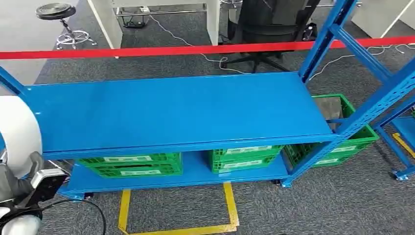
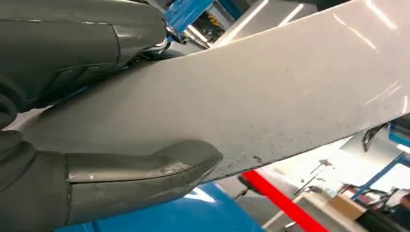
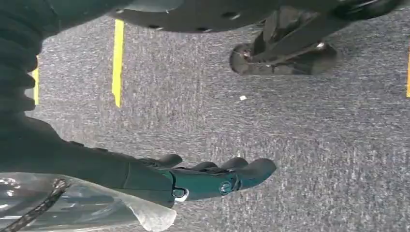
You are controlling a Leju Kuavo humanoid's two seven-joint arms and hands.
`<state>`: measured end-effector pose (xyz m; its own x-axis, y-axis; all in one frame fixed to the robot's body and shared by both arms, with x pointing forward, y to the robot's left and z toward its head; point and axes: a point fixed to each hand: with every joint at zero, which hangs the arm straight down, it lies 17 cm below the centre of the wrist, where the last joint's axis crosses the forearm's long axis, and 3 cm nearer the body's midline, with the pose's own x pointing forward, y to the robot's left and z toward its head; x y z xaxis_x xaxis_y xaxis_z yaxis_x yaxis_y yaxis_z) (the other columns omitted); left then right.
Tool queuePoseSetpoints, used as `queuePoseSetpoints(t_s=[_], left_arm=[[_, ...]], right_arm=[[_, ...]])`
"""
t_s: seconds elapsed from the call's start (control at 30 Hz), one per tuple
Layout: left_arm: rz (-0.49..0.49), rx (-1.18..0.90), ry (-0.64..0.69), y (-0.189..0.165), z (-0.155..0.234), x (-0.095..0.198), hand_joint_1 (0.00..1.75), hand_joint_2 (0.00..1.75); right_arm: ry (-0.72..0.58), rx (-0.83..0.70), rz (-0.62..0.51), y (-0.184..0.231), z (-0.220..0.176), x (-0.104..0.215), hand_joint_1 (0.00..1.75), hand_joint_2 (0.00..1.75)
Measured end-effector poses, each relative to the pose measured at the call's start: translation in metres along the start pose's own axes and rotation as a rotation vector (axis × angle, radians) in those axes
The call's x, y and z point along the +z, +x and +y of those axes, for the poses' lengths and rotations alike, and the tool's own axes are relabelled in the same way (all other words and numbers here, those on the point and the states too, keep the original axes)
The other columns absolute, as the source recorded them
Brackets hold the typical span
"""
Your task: Take the parts from the cabinet and place them on the table.
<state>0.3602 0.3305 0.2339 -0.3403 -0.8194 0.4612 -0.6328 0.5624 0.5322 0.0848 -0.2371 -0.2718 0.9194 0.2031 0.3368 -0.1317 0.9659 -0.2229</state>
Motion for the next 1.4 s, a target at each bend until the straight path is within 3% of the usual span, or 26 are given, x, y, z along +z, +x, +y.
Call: queuePoseSetpoints(t_s=[0.97,1.2,1.4], left_arm=[[0.013,0.029,0.061,0.009,0.011,0.001,1.75,1.75],[0.064,0.182,0.098,0.006,0.015,0.007,1.75,1.75],[0.157,0.386,0.03,-0.001,-0.001,0.03,1.75,1.75]], right_arm=[[-0.004,-0.013,0.005,0.001,-0.001,0.0,0.0,1.75],[-0.008,-0.018,0.005,0.001,-0.001,-0.001,0.0,1.75],[0.002,-0.011,0.0,0.002,-0.001,-0.001,0.0,1.75]])
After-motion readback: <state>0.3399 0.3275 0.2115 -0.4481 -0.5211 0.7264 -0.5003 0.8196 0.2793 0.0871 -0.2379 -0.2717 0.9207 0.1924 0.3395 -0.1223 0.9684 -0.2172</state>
